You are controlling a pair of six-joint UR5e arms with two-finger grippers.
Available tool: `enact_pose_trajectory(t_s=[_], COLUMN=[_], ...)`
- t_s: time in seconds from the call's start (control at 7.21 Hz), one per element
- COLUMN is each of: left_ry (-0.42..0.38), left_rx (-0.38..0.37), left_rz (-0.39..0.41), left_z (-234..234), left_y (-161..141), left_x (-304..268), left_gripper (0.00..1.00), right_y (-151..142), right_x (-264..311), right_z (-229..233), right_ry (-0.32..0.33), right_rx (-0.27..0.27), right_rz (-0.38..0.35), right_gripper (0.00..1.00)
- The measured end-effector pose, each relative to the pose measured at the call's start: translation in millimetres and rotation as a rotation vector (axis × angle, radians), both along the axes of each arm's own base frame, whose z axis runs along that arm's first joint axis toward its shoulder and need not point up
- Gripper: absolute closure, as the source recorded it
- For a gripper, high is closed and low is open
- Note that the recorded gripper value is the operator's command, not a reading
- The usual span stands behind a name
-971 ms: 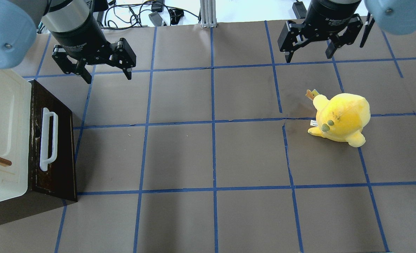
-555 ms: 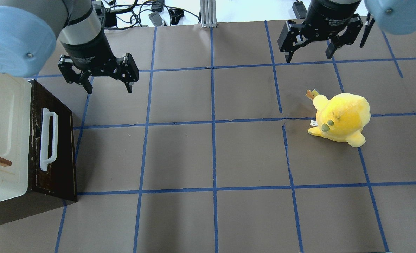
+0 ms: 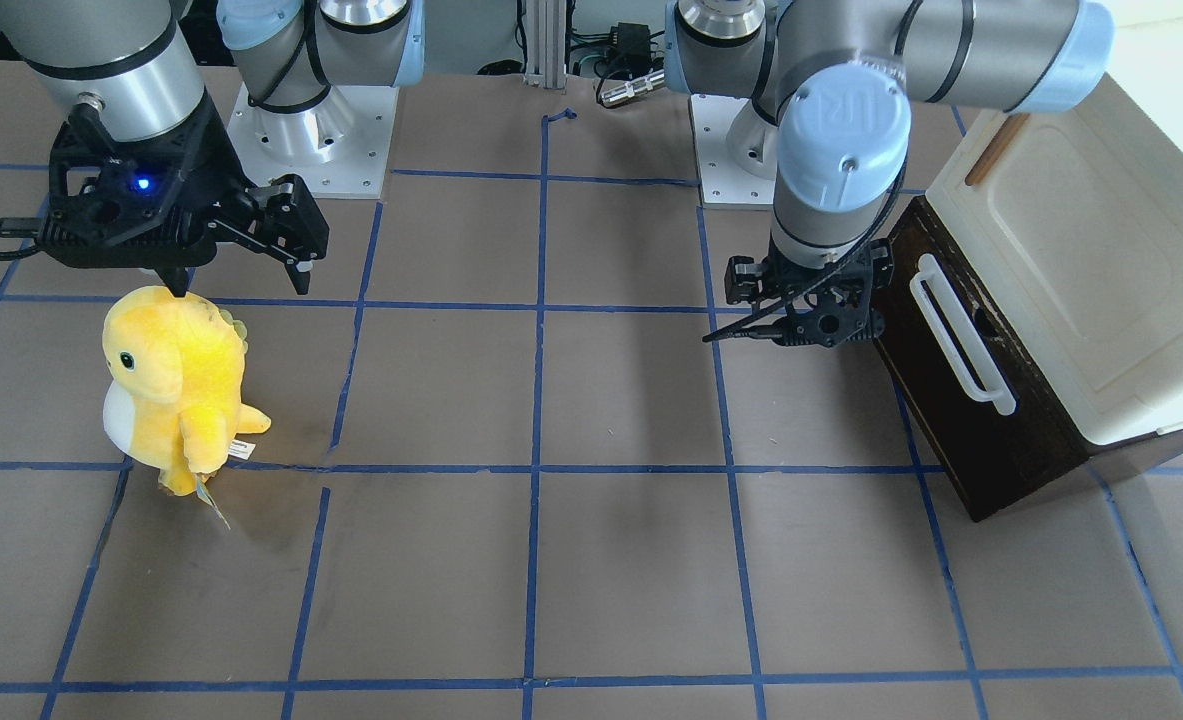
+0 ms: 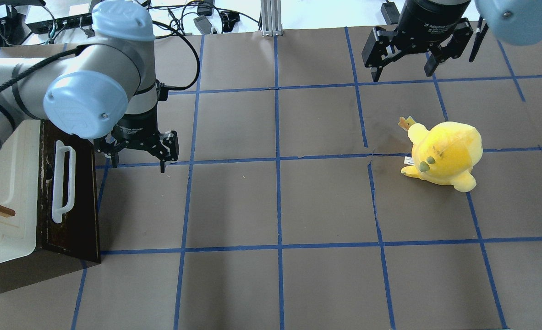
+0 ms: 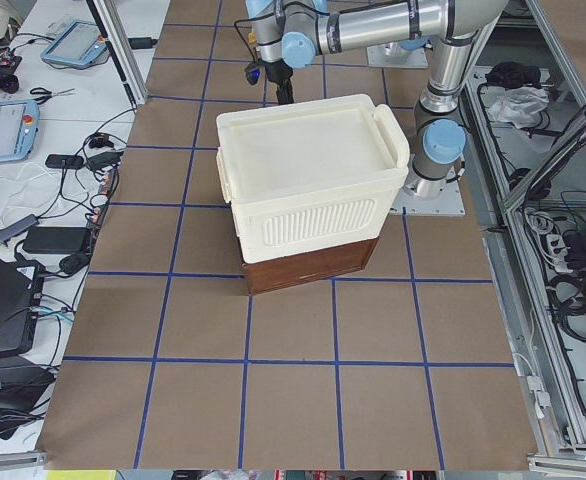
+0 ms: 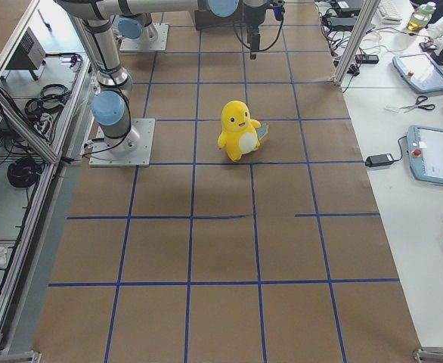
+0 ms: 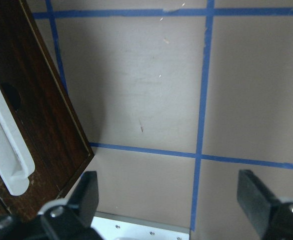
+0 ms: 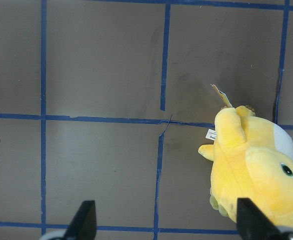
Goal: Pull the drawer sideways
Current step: 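Move the left gripper down to the white drawer handle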
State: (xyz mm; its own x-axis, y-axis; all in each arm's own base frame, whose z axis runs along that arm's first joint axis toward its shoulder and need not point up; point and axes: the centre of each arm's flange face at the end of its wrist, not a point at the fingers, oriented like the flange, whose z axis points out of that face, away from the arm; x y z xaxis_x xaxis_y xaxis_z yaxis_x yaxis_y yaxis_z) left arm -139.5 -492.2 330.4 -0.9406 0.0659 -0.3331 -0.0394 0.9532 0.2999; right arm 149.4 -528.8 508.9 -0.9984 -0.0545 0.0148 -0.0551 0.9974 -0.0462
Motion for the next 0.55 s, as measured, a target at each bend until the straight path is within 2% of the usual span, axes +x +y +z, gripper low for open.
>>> enact_pose_trajectory(t_s=[0.28, 0.55], left_ry=[-0.218, -0.403], left_rx=[0.118, 0.176], left_rz=[-0.089, -0.182], left_z=[-57.8, -83.1], left_y=[0.3, -1.9], left_x=[20.8, 35.5], left_gripper=[0.00, 0.00], right_y=[0.0, 0.0], right_x=[0.0, 0.0], right_z=[0.0, 0.0], right_ry=[0.000, 0.000], right_rx=[0.000, 0.000], right_rz=[0.000, 0.000], right_gripper=[0.00, 0.00])
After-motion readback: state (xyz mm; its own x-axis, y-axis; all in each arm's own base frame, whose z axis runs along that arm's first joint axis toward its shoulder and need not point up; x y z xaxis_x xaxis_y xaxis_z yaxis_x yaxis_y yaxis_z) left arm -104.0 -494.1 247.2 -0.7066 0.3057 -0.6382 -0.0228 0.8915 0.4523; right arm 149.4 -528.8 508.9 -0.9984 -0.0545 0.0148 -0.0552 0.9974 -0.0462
